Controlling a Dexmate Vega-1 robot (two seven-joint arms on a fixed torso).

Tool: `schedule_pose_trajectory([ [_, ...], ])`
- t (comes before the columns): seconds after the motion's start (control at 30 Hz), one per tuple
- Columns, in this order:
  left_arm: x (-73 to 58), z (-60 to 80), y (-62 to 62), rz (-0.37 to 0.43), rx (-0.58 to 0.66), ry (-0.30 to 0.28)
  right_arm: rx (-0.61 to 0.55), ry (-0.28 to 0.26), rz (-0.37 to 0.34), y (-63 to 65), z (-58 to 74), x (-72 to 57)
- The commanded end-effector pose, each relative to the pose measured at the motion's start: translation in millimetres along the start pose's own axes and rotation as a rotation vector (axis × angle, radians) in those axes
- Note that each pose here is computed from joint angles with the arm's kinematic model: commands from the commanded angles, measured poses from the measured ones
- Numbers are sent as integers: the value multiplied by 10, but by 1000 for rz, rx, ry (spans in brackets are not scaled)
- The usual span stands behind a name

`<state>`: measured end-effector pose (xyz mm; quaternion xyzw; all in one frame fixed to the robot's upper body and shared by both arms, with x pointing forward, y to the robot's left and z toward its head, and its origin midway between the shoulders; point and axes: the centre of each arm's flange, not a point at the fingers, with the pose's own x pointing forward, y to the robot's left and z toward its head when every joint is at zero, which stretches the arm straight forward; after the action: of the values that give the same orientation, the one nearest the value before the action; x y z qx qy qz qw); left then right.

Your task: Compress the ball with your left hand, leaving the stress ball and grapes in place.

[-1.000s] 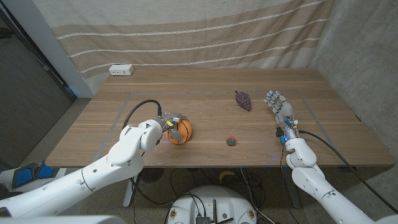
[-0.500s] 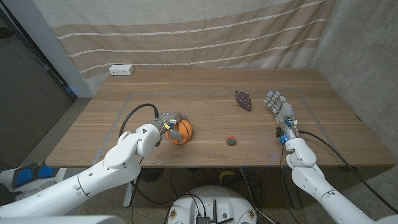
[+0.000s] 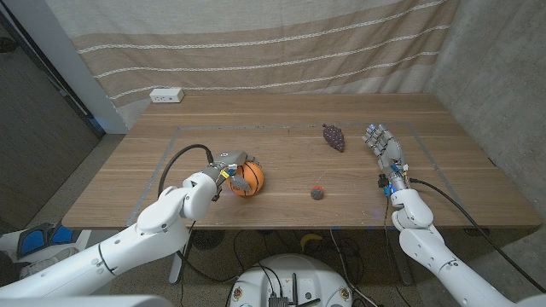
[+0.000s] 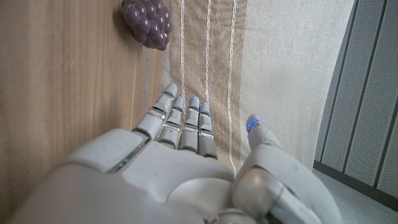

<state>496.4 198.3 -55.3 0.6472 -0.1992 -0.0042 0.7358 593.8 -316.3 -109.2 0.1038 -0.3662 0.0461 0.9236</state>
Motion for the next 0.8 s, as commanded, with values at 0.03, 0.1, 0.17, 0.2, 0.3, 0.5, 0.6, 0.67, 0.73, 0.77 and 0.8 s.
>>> schedule_pose_trajectory([
  [0.03,-81,-42,273,172,-105,-32,-5,-4,2,13,23,6],
  [0.1,-88,-57,290,191,-136,-38,-8,-4,3,15,30,4],
  [0.17,-96,-76,301,214,-169,-46,-8,-4,4,17,38,4],
  [0.2,-99,-82,308,223,-180,-50,-9,-4,4,18,41,4],
  [0.3,-108,-105,324,249,-226,-62,-10,-3,4,19,45,4],
  [0.5,-115,-146,357,294,-305,-86,-13,2,4,27,48,10],
  [0.6,-110,-170,372,308,-340,-99,-14,5,3,28,50,16],
  [0.67,-104,-186,383,310,-370,-108,-16,6,2,30,52,23],
  [0.73,-104,-203,387,314,-410,-93,-18,7,2,30,54,32],
  [0.77,-104,-209,388,315,-428,-87,-18,7,2,31,54,37],
  [0.8,-103,-215,391,319,-439,-89,-18,8,1,33,53,41],
])
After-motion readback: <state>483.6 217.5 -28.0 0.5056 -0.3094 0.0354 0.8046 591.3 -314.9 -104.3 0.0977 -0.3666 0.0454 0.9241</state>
